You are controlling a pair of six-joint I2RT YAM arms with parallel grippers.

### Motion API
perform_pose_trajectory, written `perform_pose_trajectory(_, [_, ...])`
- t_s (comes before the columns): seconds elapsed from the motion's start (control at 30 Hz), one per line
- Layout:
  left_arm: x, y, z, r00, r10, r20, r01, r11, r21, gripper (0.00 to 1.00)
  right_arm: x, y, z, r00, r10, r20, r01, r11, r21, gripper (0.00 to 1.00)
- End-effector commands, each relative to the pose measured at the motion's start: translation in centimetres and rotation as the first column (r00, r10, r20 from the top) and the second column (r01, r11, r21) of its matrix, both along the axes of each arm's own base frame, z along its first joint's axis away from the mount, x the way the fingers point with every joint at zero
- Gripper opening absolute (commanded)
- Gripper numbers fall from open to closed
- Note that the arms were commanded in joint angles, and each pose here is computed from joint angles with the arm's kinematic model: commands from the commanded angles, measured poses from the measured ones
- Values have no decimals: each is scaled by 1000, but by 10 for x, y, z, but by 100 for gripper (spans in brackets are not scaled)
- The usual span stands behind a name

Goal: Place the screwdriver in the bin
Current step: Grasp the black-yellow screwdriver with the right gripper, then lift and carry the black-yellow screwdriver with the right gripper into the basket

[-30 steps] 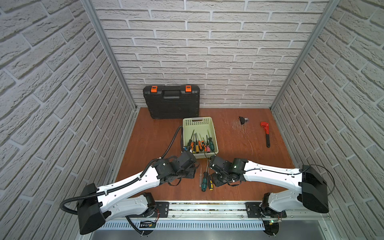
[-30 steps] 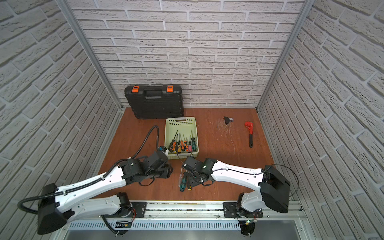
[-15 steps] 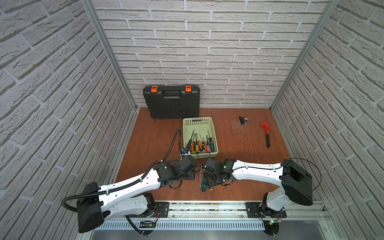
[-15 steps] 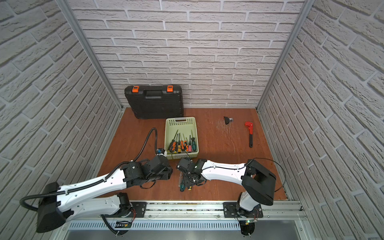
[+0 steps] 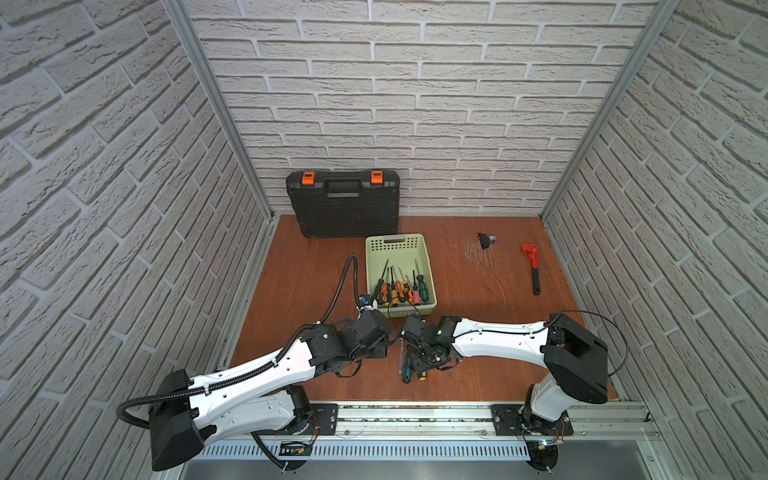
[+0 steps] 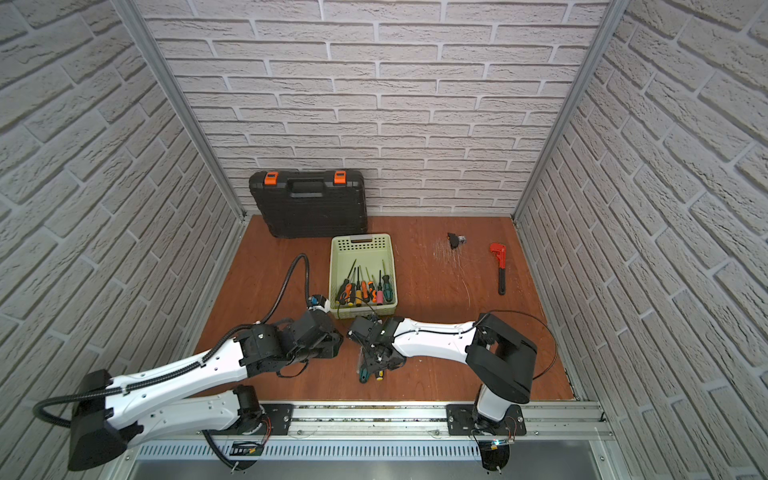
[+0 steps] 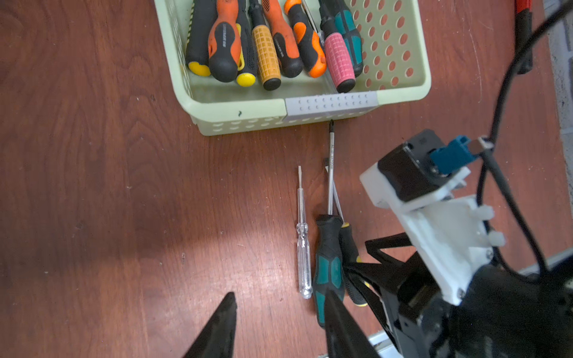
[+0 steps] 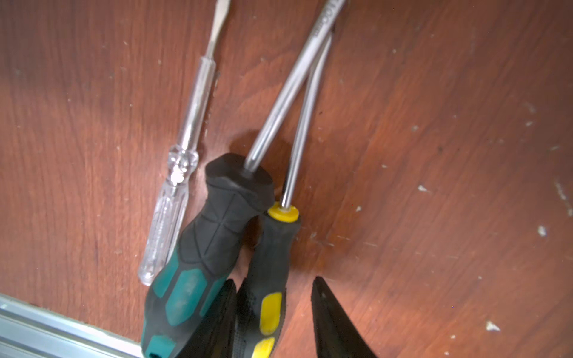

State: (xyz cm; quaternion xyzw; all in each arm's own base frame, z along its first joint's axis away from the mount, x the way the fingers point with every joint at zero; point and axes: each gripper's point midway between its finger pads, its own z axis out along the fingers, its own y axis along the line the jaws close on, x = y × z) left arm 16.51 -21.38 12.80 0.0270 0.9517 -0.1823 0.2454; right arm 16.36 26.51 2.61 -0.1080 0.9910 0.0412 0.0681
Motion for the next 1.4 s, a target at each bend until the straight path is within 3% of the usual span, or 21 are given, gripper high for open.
perform_pose_trajectory(0.0, [3,7,0,1000,15,25,-15,1000,5,47,1,-8,-3,1000,11,12,-11,998,-60,41])
perform_pose_trajectory(0.27, [4,10,-1,999,22,25,-23,1000,11,47,0,-10,-11,1000,7,0,-7,997,-79,36])
perform_pose_trajectory(0.67, [10,17,7,998,31,49,-32,999,22,48,-5,-39,-5,999,30,12,-28,986,-166,6])
perform_pose_trajectory(1.07, [30,12,43,994,43,105,-46,999,21,47,-16,-59,63,996,68,62,-63,994,-92,6])
perform_pose_trajectory(1.37, [37,18,58,987,84,134,-88,996,18,47,-3,-57,120,991,61,116,-69,995,67,6])
